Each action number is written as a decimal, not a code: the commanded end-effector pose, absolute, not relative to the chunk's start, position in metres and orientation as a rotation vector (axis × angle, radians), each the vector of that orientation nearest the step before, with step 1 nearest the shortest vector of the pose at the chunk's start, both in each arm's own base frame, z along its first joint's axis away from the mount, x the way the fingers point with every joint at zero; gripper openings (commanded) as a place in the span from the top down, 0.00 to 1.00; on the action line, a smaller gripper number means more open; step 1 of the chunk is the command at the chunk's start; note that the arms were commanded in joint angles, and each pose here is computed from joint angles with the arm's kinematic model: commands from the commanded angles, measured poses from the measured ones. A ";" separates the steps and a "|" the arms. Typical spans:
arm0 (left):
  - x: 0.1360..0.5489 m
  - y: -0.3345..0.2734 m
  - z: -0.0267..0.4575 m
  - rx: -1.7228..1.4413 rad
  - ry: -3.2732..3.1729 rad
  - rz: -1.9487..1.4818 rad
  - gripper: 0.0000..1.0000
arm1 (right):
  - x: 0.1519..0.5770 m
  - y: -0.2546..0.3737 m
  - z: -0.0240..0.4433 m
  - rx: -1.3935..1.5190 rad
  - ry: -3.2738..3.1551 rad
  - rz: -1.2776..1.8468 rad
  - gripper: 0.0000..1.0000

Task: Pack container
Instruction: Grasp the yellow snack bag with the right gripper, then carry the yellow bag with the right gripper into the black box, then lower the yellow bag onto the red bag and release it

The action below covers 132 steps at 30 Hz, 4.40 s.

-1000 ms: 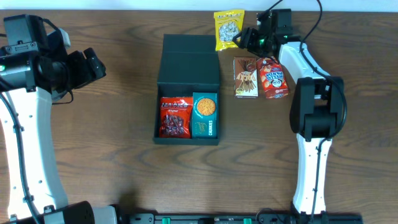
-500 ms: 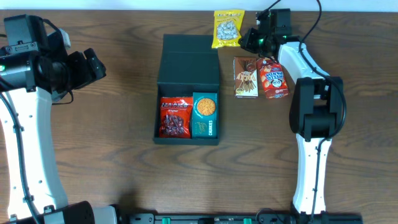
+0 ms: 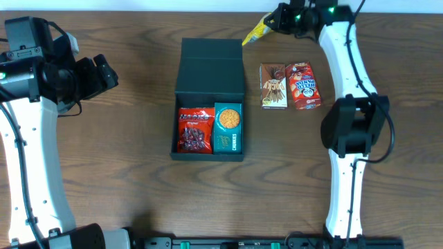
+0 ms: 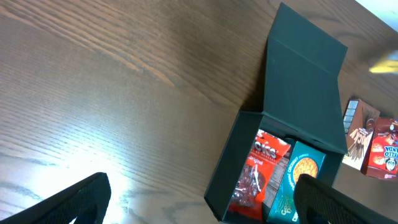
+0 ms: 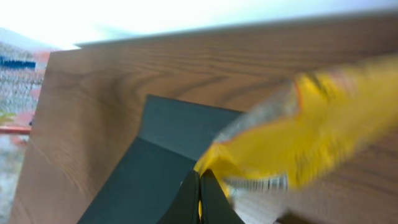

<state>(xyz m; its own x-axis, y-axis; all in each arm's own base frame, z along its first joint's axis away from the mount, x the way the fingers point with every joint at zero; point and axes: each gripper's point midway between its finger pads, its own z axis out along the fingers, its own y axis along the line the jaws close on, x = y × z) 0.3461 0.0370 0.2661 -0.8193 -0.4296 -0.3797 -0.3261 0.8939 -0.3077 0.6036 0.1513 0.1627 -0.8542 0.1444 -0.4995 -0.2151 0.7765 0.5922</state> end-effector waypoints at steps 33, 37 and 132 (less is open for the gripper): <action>0.351 0.040 0.269 -0.532 2.598 -0.302 0.05 | 0.375 0.298 0.302 -0.389 2.204 0.916 0.99; 0.347 0.040 0.267 -0.501 2.617 -0.294 0.05 | 0.357 0.297 0.251 -0.360 2.393 0.875 0.98; 0.339 0.036 0.259 -0.546 2.659 -0.322 0.05 | 0.332 0.370 0.133 1.061 2.573 0.900 0.98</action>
